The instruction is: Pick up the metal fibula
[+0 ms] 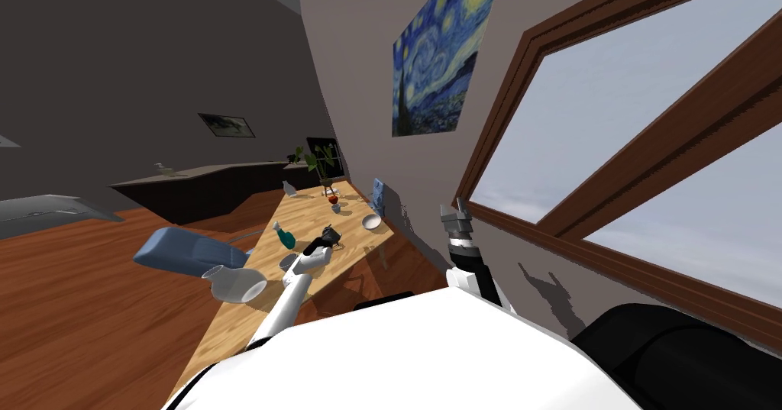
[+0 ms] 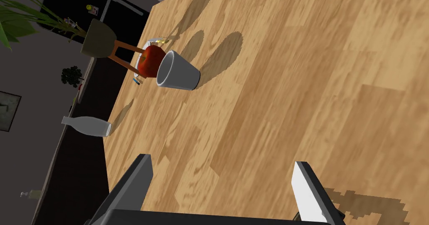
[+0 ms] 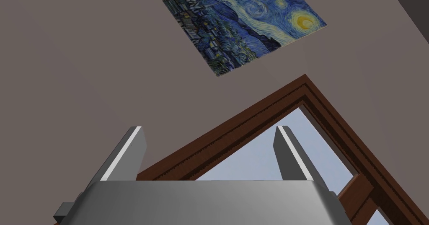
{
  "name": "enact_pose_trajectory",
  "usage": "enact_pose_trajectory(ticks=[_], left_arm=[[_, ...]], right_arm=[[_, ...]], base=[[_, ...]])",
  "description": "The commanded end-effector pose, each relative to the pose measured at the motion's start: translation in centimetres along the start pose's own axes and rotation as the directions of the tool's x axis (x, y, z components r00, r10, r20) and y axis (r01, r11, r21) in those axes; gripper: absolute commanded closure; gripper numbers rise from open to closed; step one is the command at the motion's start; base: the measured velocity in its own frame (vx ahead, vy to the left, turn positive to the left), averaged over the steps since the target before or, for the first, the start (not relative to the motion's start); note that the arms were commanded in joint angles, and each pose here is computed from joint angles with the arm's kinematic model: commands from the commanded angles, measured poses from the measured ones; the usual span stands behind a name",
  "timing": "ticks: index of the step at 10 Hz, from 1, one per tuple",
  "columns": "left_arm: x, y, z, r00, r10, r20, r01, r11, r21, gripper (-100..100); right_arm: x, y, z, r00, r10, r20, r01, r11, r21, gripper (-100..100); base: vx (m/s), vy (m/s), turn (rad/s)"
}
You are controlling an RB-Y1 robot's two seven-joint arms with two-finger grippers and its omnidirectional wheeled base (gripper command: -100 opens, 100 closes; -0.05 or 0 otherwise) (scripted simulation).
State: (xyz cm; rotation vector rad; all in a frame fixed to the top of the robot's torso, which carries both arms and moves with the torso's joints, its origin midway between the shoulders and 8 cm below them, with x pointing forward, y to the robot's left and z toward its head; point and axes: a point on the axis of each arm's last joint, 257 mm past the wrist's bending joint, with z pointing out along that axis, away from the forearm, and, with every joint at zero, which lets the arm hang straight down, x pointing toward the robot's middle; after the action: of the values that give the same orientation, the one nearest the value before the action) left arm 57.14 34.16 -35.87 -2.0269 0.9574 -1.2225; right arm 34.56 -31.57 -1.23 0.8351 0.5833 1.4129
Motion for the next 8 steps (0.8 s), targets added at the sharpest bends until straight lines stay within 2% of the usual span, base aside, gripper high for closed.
enact_pose_trajectory(ticks=[1,2,5,8], left_arm=[[-0.8,0.8,0.5,1.0,-0.01,0.021,0.011,1.0,-0.027,-100],[-0.8,0.8,0.5,1.0,-0.01,0.021,0.011,1.0,-0.027,-100],[-3.3,2.9,1.1,0.994,-0.045,0.095,0.056,0.992,-0.113,-100],[-4.4,4.1,1.1,0.991,-0.054,0.126,0.072,0.987,-0.145,-100]], right_arm=[[0.0,0.0,0.0,1.0,0.0,0.0,0.0,1.0,0.0,0],[0.0,0.0,0.0,1.0,0.0,0.0,0.0,1.0,0.0,0],[0.0,0.0,0.0,1.0,0.0,0.0,0.0,1.0,0.0,0],[0.0,0.0,0.0,1.0,0.0,0.0,0.0,1.0,0.0,0]], base=[[0.006,0.016,0.01],[0.003,0.006,-0.003],[0.005,0.016,0.024],[0.006,0.013,0.014]])
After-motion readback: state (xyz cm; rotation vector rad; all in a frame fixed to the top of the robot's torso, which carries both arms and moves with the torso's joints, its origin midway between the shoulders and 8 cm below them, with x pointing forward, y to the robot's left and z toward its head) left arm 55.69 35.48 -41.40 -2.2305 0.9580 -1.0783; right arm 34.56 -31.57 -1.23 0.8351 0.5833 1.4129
